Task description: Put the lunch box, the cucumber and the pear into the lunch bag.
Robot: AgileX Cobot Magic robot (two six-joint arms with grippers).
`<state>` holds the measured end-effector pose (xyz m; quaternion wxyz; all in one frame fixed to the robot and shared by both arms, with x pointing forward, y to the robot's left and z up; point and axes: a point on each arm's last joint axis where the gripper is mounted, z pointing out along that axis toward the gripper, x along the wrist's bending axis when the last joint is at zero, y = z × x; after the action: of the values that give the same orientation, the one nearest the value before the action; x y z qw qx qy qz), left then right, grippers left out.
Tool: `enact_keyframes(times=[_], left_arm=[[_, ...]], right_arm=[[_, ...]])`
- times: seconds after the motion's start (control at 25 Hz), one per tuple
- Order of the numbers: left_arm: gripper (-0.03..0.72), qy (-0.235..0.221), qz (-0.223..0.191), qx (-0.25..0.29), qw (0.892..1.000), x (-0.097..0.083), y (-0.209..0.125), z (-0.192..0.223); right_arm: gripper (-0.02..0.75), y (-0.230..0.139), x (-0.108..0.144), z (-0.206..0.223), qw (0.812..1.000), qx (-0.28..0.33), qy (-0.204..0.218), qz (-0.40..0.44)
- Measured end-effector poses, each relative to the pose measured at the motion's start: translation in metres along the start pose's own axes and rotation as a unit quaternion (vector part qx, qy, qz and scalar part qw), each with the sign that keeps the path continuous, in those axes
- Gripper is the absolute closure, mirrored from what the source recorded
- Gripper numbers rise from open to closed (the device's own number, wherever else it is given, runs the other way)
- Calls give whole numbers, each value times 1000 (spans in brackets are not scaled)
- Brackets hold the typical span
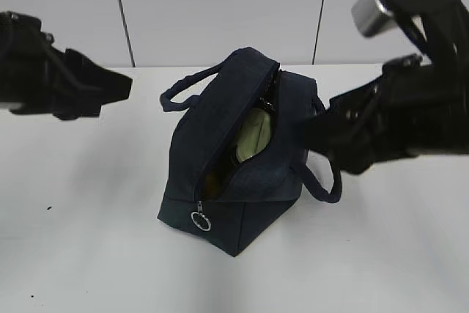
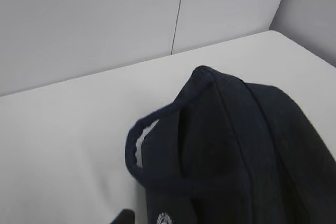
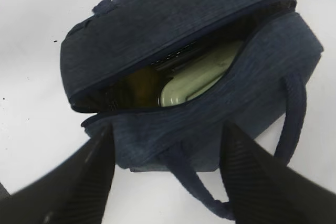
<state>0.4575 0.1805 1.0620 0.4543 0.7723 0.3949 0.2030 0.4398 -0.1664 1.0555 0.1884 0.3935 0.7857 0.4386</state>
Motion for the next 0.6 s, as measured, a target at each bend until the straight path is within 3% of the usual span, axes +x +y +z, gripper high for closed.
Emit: enact_keyframes(times=[0.24, 0.6], left_arm=[[407, 21, 29, -4, 999, -18, -37, -1], [412, 33, 35, -1, 999, -22, -52, 2]], right_arm=[[248, -53, 27, 6, 1000, -11, 4, -17], [248, -80, 54, 23, 999, -16, 12, -41]])
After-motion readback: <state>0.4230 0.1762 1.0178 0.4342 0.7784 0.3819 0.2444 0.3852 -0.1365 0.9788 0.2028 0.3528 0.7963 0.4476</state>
